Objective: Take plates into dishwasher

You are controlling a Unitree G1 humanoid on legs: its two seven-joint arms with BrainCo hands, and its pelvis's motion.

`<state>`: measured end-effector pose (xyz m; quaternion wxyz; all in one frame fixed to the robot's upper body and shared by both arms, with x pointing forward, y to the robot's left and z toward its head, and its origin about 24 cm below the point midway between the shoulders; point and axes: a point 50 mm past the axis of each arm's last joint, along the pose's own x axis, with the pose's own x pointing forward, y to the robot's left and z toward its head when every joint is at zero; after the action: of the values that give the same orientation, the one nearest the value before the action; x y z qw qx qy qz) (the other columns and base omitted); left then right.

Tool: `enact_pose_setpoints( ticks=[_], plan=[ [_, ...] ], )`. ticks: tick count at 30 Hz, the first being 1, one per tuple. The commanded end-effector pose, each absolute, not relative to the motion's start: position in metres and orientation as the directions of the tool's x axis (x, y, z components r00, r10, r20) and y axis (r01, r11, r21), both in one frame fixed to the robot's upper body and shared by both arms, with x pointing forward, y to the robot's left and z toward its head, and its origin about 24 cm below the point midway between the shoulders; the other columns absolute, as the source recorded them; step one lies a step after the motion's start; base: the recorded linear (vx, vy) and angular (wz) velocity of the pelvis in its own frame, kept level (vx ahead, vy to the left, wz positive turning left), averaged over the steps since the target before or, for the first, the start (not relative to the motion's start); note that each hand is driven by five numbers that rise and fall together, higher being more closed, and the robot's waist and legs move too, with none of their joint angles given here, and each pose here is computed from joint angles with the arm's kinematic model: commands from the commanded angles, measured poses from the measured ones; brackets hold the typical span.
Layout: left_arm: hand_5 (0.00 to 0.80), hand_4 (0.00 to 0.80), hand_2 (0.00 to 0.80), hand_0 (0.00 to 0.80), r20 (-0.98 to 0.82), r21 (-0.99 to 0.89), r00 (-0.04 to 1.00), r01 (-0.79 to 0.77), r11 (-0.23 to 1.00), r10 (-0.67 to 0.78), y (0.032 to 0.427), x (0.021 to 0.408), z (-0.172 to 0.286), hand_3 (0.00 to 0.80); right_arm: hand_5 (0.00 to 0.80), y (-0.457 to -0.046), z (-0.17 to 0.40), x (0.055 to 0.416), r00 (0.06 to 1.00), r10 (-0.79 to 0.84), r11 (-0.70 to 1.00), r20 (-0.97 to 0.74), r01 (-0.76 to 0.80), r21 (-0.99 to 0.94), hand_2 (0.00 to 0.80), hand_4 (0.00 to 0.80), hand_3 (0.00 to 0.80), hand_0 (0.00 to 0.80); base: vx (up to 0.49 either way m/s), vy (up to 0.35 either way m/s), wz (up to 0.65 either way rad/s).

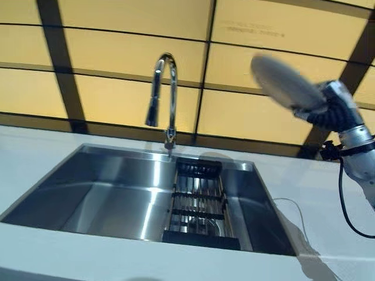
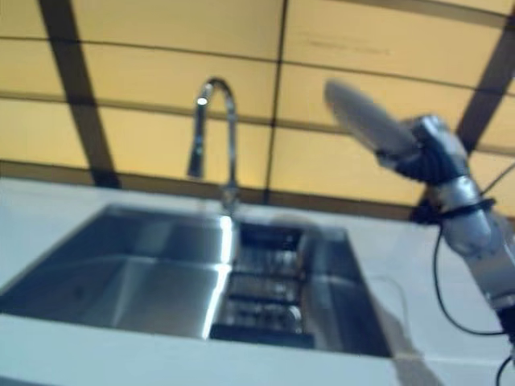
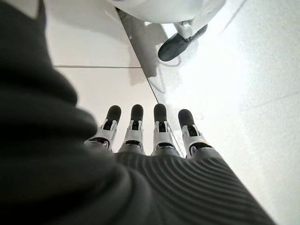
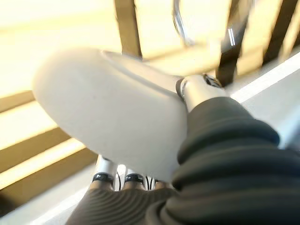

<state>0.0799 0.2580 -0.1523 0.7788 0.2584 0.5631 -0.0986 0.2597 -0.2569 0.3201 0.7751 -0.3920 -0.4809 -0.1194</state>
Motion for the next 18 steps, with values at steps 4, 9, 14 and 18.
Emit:
enact_pose_setpoints(
  ticks=[4, 9, 14, 18],
  plan=[
    [0.000, 0.000, 0.000, 0.000, -0.929, 0.297, 0.334, 0.418, 0.858, 0.158, 0.264, 0.068, -0.154, 0.000, 0.800, -0.256, 0.352, 0.235, 0.265, 0.035, 0.783, 0.964, 0.591, -0.191, 0.800, 0.800, 0.800, 0.800, -0.085, -0.023, -1.04],
    [0.000, 0.000, 0.000, 0.000, -0.917, 0.325, 0.352, 0.382, 0.865, 0.189, 0.268, 0.080, -0.151, 0.000, 0.800, -0.274, 0.357, 0.220, 0.198, -0.020, 0.659, 0.980, 0.740, -0.136, 0.800, 0.800, 0.800, 0.800, -0.160, -0.071, -0.58],
    [0.000, 0.000, 0.000, 0.000, -0.899, 0.362, 0.374, 0.336, 0.870, 0.229, 0.275, 0.095, -0.147, 0.000, 0.800, -0.292, 0.349, 0.221, 0.261, -0.072, 0.652, 0.963, 0.743, -0.152, 0.800, 0.800, 0.800, 0.800, -0.196, -0.183, -1.10],
    [0.000, 0.000, 0.000, 0.000, -0.887, 0.388, 0.379, 0.306, 0.869, 0.262, 0.285, 0.107, -0.140, 0.000, 0.800, -0.298, 0.334, 0.230, 0.368, -0.074, 0.679, 0.927, 0.700, -0.224, 0.800, 0.800, 0.800, 0.800, -0.205, -0.315, -0.97]
  ],
)
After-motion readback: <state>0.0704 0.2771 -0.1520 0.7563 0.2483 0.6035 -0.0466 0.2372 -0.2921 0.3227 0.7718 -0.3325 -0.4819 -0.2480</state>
